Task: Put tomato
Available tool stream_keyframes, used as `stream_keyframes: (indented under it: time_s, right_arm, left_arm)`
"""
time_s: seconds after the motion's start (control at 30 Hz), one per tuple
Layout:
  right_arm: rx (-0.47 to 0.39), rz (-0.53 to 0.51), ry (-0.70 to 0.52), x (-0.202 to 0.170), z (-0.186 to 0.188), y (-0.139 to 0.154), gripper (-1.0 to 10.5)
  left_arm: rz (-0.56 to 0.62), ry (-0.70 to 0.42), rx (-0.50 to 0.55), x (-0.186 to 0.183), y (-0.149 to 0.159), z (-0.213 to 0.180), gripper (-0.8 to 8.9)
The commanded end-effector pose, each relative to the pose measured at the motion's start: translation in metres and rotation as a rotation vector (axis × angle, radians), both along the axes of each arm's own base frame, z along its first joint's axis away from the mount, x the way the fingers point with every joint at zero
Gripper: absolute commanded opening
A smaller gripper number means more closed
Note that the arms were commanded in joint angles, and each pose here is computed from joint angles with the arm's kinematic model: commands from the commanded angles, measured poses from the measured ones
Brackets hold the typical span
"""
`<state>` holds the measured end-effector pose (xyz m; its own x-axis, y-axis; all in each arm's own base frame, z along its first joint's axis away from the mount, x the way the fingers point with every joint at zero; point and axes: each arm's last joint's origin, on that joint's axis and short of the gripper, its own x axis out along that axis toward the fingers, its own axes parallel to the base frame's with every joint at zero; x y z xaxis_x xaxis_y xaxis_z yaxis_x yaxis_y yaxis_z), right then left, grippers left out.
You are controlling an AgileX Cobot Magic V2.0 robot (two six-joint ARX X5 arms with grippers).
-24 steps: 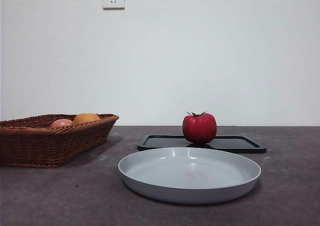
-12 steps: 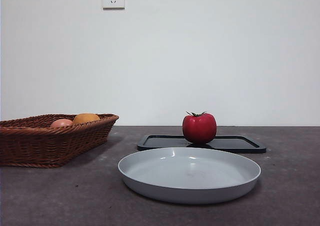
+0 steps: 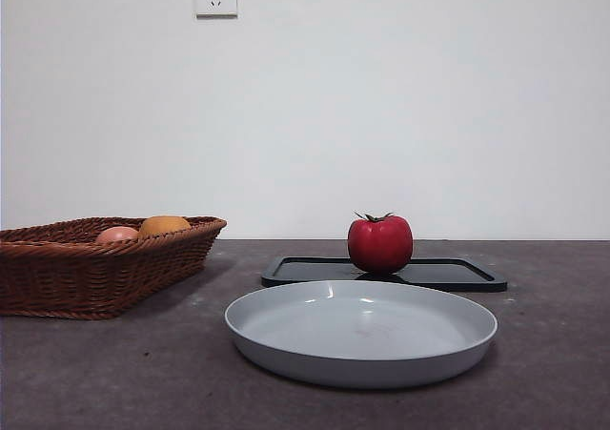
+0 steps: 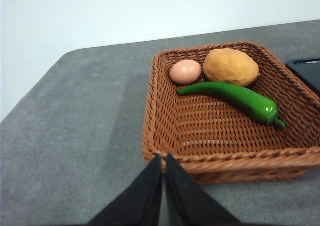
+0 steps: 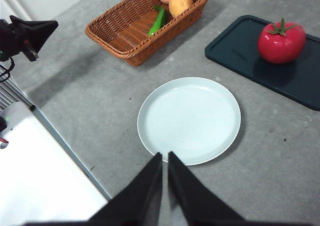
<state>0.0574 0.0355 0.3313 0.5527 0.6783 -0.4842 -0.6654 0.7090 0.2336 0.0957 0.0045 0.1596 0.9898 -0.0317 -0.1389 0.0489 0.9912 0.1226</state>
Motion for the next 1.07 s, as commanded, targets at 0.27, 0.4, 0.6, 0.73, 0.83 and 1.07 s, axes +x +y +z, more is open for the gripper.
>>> stream_keyframes:
  time_s: [0.27,0.4,0.6,0.73,0.83,1.07]
  right_arm:
    - [0.006,0.008,-0.011,0.0004,0.0020,0.0007,0.1]
    - [0.006,0.008,-0.011,0.0004,0.0020,0.0007,0.1]
    - [0.006,0.008,-0.011,0.0004,0.0020,0.0007,0.1]
    - [0.006,0.008,-0.011,0.0004,0.0020,0.0007,0.1]
    - [0.006,0.008,-0.011,0.0004,0.0020,0.0007,0.1]
    - [0.006,0.008,-0.011,0.0004,0.0020,0.0007,0.1]
  left_arm:
    - [0.010,0.037,-0.046,-0.0002,0.0002,-0.0102,0.11]
    - [0.010,0.036,-0.048,-0.0002,0.0002,-0.0101,0.11]
    - [0.010,0.036,-0.048,-0.0002,0.0002,-0.0099,0.11]
    - [0.011,0.036,-0.048,-0.0002,0.0002,-0.0100,0.11]
    - [0.010,0.036,-0.048,-0.0002,0.0002,-0.0099,0.11]
    - [0.010,0.037,-0.048,-0.0002,0.0002,-0.0101,0.11]
